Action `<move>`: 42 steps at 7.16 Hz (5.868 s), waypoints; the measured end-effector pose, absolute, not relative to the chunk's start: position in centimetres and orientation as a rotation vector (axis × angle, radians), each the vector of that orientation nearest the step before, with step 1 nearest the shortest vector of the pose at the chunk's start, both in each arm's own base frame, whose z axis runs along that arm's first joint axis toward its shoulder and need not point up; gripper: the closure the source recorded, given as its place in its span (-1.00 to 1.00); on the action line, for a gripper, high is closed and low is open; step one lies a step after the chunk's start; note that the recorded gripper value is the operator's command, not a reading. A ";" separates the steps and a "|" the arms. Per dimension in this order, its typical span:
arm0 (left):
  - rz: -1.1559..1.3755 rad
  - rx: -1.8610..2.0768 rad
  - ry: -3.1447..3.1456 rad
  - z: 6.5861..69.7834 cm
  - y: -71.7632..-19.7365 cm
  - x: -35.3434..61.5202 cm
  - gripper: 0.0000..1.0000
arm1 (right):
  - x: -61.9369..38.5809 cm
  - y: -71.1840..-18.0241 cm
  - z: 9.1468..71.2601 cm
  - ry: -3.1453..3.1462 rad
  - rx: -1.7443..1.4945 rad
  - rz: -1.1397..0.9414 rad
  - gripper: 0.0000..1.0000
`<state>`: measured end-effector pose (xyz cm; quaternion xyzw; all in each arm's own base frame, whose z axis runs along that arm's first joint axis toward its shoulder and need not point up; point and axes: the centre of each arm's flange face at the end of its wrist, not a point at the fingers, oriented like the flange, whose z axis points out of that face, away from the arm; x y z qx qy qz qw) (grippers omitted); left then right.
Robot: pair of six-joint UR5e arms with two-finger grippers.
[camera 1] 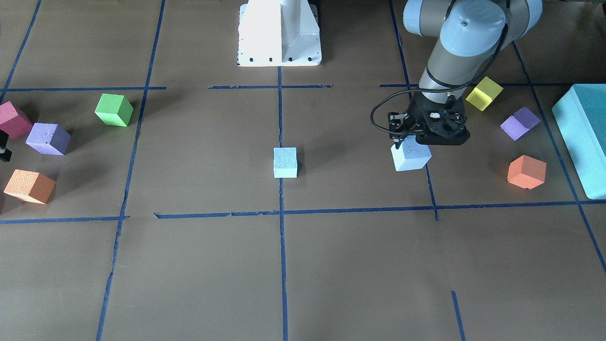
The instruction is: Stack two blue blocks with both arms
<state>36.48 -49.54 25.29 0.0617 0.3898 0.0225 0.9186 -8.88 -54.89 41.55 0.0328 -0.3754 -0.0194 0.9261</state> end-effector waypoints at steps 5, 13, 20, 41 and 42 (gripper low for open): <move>0.116 0.139 0.863 15.1 -47.0 47.3 1.00 | 0.5 -50.5 53.5 -0.822 0.045 -0.050 -1.00; 0.088 0.070 0.806 11.7 -47.5 57.4 0.96 | 3.0 -49.2 56.2 -0.851 0.051 -0.068 -1.00; 0.089 0.065 0.810 12.0 -47.1 57.9 -0.64 | 3.0 -49.3 55.8 -0.852 0.057 -0.069 -1.00; 0.127 0.015 0.784 57.8 -60.3 -5.4 -1.00 | 5.7 -46.3 64.3 -0.845 0.103 -0.006 -1.00; 0.115 0.005 0.789 61.8 -58.3 -6.4 -1.00 | 5.7 -46.3 64.3 -0.848 0.100 -0.003 -1.00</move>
